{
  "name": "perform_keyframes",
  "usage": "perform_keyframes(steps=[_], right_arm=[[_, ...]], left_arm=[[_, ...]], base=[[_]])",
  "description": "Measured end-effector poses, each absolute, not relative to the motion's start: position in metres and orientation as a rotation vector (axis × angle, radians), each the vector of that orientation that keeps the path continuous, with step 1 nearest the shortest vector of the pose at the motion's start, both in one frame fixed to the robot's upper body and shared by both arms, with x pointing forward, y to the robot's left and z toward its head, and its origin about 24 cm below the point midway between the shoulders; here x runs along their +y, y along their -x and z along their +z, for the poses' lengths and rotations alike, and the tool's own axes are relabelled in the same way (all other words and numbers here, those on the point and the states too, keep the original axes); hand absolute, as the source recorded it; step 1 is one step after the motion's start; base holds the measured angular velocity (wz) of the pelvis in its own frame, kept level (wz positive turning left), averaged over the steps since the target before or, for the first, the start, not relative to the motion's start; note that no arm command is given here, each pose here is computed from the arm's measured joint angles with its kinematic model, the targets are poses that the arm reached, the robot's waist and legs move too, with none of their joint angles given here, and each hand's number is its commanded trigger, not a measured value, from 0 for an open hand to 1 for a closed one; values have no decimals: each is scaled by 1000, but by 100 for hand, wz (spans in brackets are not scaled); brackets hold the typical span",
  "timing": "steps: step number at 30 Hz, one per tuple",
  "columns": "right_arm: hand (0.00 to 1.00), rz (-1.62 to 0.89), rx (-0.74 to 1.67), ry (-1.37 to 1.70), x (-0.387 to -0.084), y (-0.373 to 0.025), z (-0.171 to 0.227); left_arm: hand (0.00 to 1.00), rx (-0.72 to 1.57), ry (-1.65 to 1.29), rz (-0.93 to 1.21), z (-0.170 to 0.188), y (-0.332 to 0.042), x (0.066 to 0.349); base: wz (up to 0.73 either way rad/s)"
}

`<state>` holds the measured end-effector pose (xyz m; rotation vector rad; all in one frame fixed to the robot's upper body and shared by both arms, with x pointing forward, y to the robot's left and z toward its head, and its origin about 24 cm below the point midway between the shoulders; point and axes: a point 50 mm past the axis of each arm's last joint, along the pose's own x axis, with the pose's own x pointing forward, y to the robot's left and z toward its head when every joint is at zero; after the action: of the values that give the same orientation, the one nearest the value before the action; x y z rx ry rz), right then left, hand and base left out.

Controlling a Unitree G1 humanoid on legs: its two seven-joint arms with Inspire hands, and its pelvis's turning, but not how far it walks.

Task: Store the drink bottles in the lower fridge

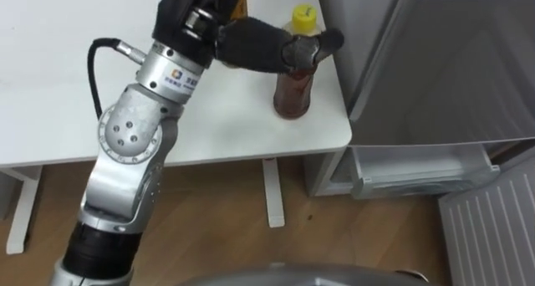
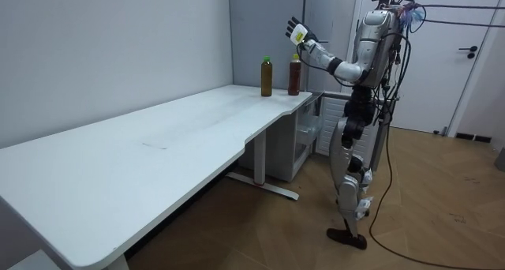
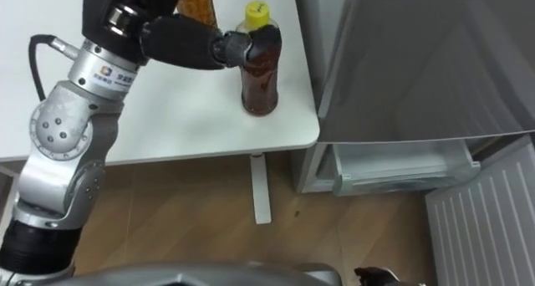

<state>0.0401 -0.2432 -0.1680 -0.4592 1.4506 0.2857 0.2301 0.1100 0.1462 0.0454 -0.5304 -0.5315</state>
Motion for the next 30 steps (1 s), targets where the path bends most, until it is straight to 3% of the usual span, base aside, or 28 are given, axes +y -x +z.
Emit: perform_keyframes(steps=[15, 30], right_arm=[[0, 317, 1447, 491, -241, -45, -168], [0, 310, 1458, 489, -241, -43, -169]], left_arm=[[0, -501, -27, -632, 143, -228, 106], [0, -477, -43, -595, 138, -227, 110]], base=[[-4], [0]])
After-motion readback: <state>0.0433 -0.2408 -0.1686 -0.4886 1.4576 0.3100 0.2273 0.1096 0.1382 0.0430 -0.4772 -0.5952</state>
